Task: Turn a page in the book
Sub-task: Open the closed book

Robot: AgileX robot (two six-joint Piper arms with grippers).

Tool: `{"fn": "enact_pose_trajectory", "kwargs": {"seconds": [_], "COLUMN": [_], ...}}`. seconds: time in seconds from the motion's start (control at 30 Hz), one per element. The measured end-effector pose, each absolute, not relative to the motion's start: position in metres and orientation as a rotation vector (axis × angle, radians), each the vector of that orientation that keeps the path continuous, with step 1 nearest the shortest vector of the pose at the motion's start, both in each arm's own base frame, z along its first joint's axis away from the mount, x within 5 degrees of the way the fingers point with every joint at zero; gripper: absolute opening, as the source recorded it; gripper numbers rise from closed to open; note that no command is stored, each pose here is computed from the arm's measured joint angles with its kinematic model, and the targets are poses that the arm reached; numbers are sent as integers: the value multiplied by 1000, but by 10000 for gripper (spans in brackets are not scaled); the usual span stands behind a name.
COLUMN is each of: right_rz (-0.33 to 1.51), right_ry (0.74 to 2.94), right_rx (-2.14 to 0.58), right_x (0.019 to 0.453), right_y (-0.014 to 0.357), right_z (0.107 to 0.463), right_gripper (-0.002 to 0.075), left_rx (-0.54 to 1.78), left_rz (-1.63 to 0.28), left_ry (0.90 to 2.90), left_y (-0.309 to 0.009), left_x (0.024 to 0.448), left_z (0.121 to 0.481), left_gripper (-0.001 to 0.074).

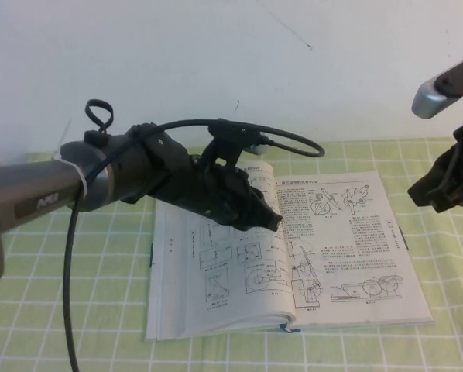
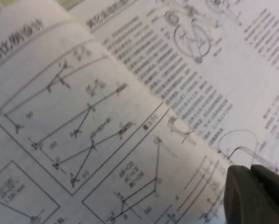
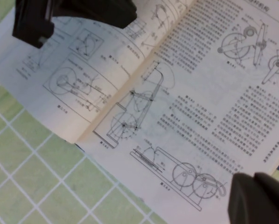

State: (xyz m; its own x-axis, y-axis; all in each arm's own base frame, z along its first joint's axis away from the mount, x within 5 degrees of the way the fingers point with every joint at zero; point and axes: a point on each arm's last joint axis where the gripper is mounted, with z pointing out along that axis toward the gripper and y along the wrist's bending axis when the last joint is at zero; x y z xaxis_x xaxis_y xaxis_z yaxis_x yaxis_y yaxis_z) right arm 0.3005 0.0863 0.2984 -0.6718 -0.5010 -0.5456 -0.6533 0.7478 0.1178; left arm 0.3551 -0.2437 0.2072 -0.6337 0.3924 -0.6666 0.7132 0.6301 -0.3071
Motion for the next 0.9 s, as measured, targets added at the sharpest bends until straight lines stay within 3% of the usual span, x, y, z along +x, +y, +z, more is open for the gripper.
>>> {"fn": "enact_pose_trajectory", "kwargs": {"seconds": [0.17,0.23,0.33,0.43,0.63,0.9], "right_rz": [368,366,384,383,386,521], "right_ry": [2473,2486,2546,2630,2728,2780], "right_rx": [-888,-871,-811,-720,-560,-465], "right_x": [305,309,314,321,337,352], "right_y": [84,84,84,83,72,69], "right_z": [293,288,277,263,235,202], "right_gripper": [63,153,348,457,467,443], "left_rx": [867,875,874,877,865,860], "left_rz": [-767,-762,-705,-622,-562,-567], "left_ry": [2378,2398,2444,2488,2525,2526], "left_y": [-247,-247,-243,-238,-234,-234], "left_x": [360,360,361,363,363,363], "left_z": [174,170,166,164,162,162], "left_gripper": [-4,-4,-4,-4,-4,-4]}}
